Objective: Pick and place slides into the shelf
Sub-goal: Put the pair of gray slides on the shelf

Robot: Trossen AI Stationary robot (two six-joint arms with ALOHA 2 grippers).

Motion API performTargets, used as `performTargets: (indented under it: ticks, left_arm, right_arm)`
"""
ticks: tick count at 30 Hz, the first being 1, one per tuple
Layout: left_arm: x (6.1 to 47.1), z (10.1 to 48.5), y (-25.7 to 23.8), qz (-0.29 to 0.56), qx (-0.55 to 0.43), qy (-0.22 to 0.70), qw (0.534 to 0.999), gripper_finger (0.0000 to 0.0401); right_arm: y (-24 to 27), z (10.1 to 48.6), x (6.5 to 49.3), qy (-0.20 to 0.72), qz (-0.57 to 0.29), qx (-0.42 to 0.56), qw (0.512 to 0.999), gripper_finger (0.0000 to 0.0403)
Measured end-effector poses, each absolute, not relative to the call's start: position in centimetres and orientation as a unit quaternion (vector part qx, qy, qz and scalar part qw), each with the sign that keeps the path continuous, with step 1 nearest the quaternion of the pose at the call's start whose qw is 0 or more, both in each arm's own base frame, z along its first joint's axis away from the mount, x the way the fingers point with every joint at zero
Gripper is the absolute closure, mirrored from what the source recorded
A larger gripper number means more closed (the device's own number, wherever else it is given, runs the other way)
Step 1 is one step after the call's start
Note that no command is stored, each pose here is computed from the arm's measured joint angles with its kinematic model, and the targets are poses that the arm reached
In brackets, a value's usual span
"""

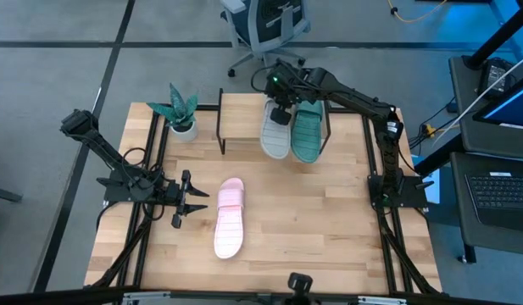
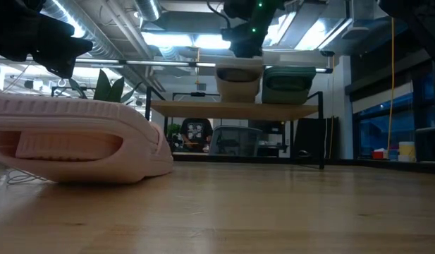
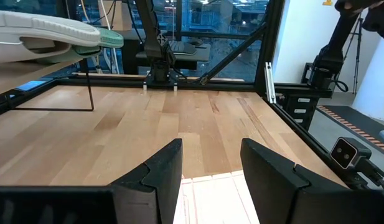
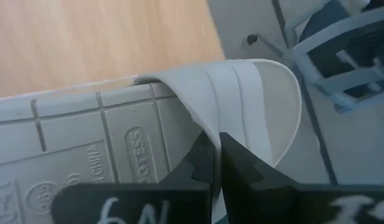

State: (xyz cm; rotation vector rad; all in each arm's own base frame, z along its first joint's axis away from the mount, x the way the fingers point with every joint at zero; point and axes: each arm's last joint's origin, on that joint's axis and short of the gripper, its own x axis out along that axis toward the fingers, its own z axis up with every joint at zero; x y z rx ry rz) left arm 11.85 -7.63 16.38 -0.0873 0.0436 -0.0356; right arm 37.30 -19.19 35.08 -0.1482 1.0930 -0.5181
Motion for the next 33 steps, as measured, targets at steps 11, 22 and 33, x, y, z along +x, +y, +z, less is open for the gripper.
performTargets:
  ticks: [11, 22, 33]
  left_arm:
    - [11.85, 16.38, -7.63, -0.018, -0.044, 0.022, 0.999, 0.0244]
    - [11.85, 16.38, -7.63, -0.018, -0.043, 0.022, 0.999, 0.0244]
    - [11.85, 16.38, -7.63, -0.018, -0.043, 0.022, 0.999, 0.0244]
  right_arm:
    - [-20.00, 35.14, 36.99, 0.510, -0.243, -0.070, 0.822, 0.0391]
    - [-20.05, 35.13, 36.96, 0.511, -0.229, -0.073, 0.825, 0.0391]
    - [-20.05, 35.11, 36.93, 0.512, -0.229, -0.072, 0.824, 0.0391]
